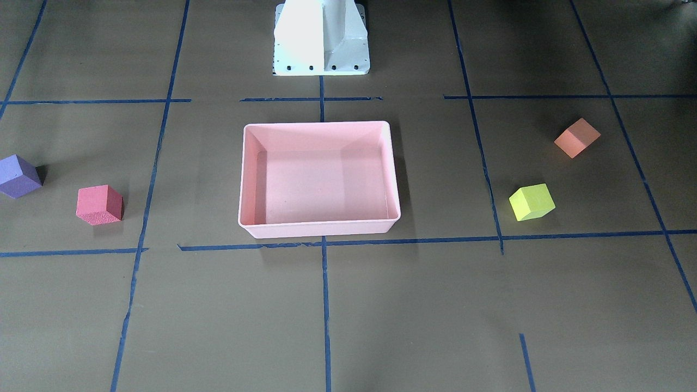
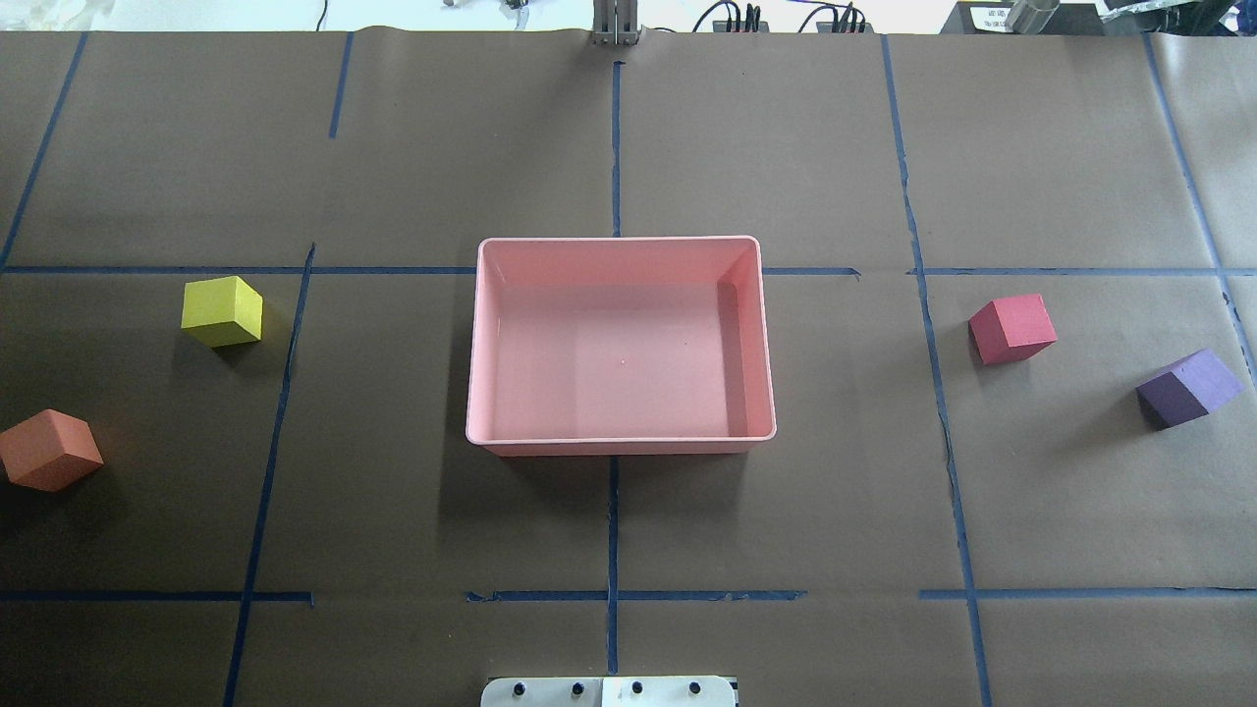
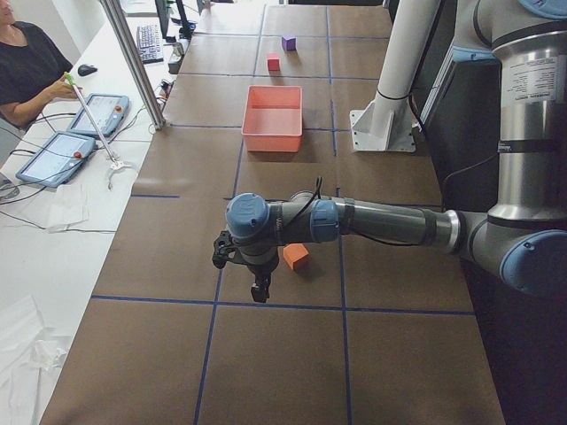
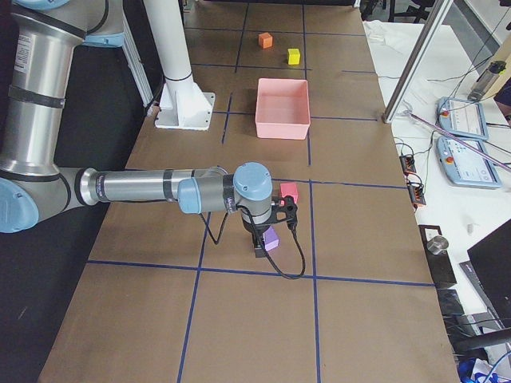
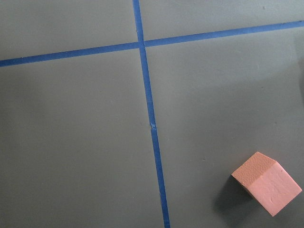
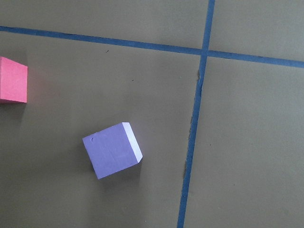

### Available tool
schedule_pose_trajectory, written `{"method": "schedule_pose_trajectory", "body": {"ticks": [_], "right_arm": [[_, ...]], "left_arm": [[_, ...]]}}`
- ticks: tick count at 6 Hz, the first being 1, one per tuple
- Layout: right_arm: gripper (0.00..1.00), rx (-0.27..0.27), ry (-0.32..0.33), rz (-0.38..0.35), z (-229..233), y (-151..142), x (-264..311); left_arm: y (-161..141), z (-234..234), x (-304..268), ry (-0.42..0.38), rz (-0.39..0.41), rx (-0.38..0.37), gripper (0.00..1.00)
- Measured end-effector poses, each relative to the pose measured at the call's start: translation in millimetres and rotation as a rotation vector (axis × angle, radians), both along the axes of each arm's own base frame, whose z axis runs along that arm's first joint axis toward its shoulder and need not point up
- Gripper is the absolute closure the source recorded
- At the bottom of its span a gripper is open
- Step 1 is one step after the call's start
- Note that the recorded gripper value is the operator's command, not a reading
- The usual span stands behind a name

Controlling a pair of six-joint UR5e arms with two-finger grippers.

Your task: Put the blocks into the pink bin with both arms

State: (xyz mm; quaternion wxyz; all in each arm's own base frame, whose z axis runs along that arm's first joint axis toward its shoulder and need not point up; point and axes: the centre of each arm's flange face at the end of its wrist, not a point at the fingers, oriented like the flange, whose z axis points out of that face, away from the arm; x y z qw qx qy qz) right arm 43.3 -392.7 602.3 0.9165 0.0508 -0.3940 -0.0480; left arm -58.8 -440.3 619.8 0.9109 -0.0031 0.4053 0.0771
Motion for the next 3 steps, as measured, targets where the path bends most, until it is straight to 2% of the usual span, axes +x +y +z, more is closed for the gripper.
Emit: {"method": "schedule_pose_trajectory", "body": {"ticks": [3], "right_arm": [[0.0, -0.007, -0.011, 0.002, 0.5, 0.2, -1.2]], "left_arm": [[7.3, -0.7, 1.4, -0.009, 0.006, -0.003, 0.0]]}}
